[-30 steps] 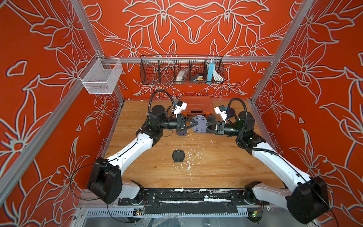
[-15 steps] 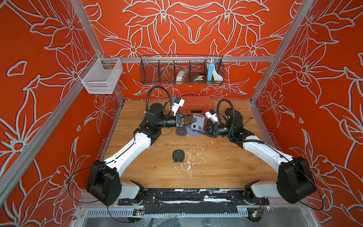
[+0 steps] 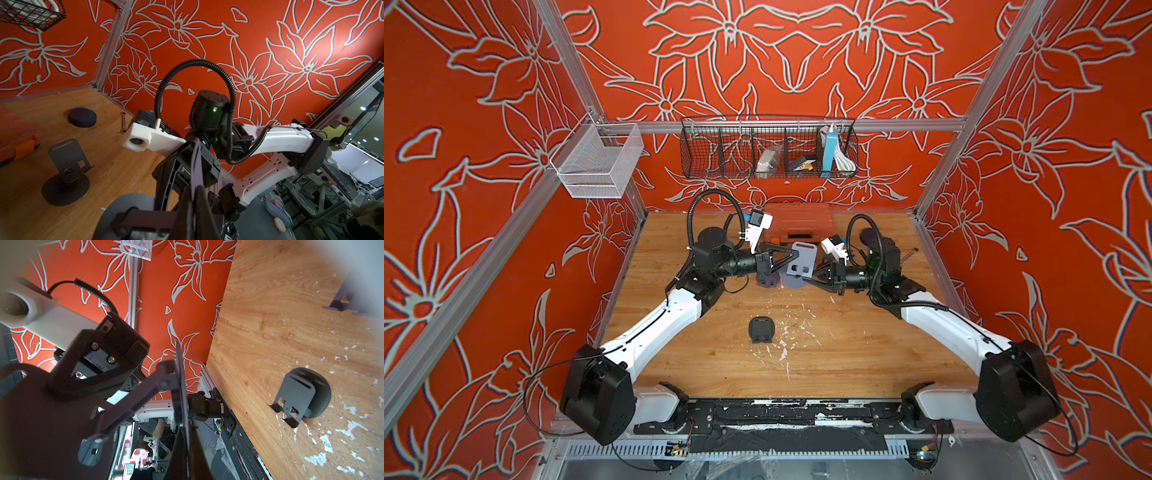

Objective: Open the phone stand

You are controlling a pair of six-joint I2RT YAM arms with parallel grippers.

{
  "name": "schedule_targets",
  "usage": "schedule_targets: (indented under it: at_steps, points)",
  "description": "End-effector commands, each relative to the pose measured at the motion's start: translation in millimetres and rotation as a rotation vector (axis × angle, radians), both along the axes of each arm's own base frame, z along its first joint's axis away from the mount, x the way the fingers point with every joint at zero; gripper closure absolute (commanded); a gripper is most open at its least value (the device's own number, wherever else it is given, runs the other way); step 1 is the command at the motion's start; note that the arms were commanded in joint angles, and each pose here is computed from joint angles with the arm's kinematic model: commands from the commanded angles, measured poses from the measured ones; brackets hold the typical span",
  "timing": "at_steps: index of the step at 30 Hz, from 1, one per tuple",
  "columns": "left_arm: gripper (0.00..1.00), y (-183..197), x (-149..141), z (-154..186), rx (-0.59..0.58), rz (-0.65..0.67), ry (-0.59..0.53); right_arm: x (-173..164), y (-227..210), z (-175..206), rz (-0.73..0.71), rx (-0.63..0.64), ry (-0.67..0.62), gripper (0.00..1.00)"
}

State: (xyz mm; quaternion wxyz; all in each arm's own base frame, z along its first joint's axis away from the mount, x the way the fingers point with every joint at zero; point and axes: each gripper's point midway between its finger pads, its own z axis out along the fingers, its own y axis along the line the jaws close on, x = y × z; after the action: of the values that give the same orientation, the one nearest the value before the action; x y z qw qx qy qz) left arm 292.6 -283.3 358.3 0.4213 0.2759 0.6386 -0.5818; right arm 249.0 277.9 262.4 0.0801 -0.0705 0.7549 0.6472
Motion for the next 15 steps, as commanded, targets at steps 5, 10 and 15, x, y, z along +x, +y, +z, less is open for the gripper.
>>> schedule_targets:
  at_steps: [5,10,15]
  points:
    - [1.0,14.1,-1.0,38.3,-0.032,0.136,-0.336,-2.1,-5.4,-17.8,-0.036,-0.017,0.218,1.0]
    - [1.0,11.1,6.0,37.0,-0.031,0.17,-0.359,-0.1,-6.4,-12.7,-0.048,-0.038,0.199,1.0]
    - [1.0,-7.8,12.7,8.8,0.011,0.179,-0.321,13.4,-8.7,4.7,-0.131,-0.036,0.142,1.0]
